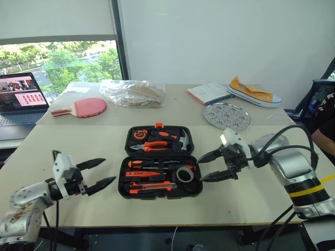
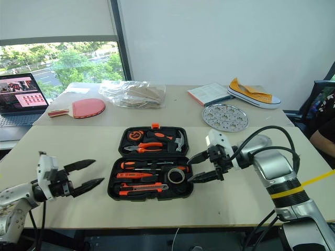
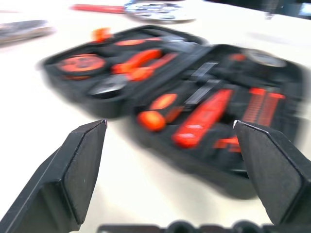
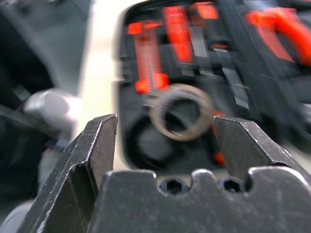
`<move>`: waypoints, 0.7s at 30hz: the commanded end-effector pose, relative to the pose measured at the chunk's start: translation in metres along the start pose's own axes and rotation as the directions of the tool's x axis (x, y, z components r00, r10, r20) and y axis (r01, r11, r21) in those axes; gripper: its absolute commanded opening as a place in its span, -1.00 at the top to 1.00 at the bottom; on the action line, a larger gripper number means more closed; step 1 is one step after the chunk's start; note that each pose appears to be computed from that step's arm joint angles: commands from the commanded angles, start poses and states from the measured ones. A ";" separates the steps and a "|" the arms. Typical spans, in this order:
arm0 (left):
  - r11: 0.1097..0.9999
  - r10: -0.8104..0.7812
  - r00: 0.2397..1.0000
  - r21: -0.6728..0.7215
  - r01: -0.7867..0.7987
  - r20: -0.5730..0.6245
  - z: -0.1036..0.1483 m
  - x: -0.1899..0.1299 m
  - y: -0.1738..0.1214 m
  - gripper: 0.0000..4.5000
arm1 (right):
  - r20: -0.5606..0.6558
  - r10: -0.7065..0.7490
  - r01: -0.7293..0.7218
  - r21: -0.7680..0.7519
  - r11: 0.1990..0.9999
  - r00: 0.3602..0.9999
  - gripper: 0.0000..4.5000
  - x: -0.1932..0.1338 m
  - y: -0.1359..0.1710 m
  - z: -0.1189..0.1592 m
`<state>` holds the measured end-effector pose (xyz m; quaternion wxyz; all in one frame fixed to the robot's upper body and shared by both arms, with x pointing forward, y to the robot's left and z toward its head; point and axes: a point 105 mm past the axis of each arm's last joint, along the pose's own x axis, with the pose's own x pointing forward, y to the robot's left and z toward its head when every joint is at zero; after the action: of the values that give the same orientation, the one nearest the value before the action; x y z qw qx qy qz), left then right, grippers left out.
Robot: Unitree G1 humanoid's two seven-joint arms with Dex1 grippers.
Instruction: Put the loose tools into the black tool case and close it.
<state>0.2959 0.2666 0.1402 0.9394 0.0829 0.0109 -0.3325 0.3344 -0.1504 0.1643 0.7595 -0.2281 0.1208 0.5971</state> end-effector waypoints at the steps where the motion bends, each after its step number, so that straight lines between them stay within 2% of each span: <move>1: 0.986 0.166 0.985 -0.009 -0.167 -0.037 -0.004 0.005 0.025 -0.34 | 0.034 -0.211 0.212 -0.055 0.976 0.977 0.14 0.007 -0.027 -0.008; 3: 0.985 0.173 0.983 -0.008 -0.173 -0.054 -0.007 0.015 0.027 -0.03 | 0.051 -0.268 0.271 -0.062 0.961 0.962 0.43 0.016 -0.036 -0.008; 4: 0.987 0.163 0.985 -0.004 -0.163 -0.053 -0.007 0.019 0.025 0.09 | 0.059 -0.268 0.272 -0.066 0.960 0.962 0.55 0.019 -0.037 -0.008; 6: 0.990 0.138 0.990 0.007 -0.138 -0.023 0.001 0.024 0.022 0.46 | 0.093 -0.240 0.247 -0.077 0.966 0.966 0.91 0.021 -0.032 -0.003; 7: 0.993 0.111 0.994 0.026 -0.111 0.001 0.006 0.024 0.018 0.58 | 0.119 -0.205 0.217 -0.098 0.971 0.971 0.99 0.022 -0.026 0.002; 9: 0.999 0.012 0.999 0.043 -0.014 0.046 0.016 0.023 0.004 0.95 | 0.157 -0.109 0.131 -0.135 0.982 0.982 1.00 0.022 -0.011 0.010; 13: 0.976 -0.214 0.972 0.072 0.207 0.100 0.030 0.015 -0.030 0.95 | 0.215 0.010 0.022 -0.147 0.989 0.977 1.00 0.011 0.009 0.028; 14: 0.964 -0.259 0.961 0.078 0.253 0.093 0.031 0.012 -0.036 0.95 | 0.187 0.057 -0.035 -0.117 0.993 0.981 1.00 0.007 0.016 0.029; 15: 0.954 -0.295 0.952 0.075 0.290 0.075 0.030 0.010 -0.040 0.96 | 0.161 0.101 -0.081 -0.126 0.989 0.982 0.87 0.005 0.023 0.030; 17: 0.938 -0.340 0.940 0.084 0.337 0.031 0.026 0.007 -0.046 0.73 | 0.103 0.186 -0.172 -0.125 0.977 0.977 0.65 0.004 0.040 0.035; 18: 0.934 -0.351 0.936 0.082 0.349 0.016 0.025 0.006 -0.048 0.65 | 0.095 0.185 -0.169 -0.160 0.973 0.978 0.53 0.007 0.042 0.039; 20: 0.917 -0.389 0.921 0.085 0.389 -0.011 0.024 0.004 -0.054 0.26 | 0.056 0.203 -0.190 -0.181 0.965 0.977 0.20 0.014 0.051 0.043; 21: 0.908 -0.410 0.912 0.085 0.411 -0.024 0.023 0.003 -0.057 0.15 | 0.027 0.208 -0.199 -0.194 0.961 0.978 0.09 0.018 0.055 0.042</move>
<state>0.2684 0.2234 0.1487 0.8604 0.1076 0.0176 -0.4979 0.2907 -0.1137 0.1804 0.6869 -0.2500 0.0683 0.6790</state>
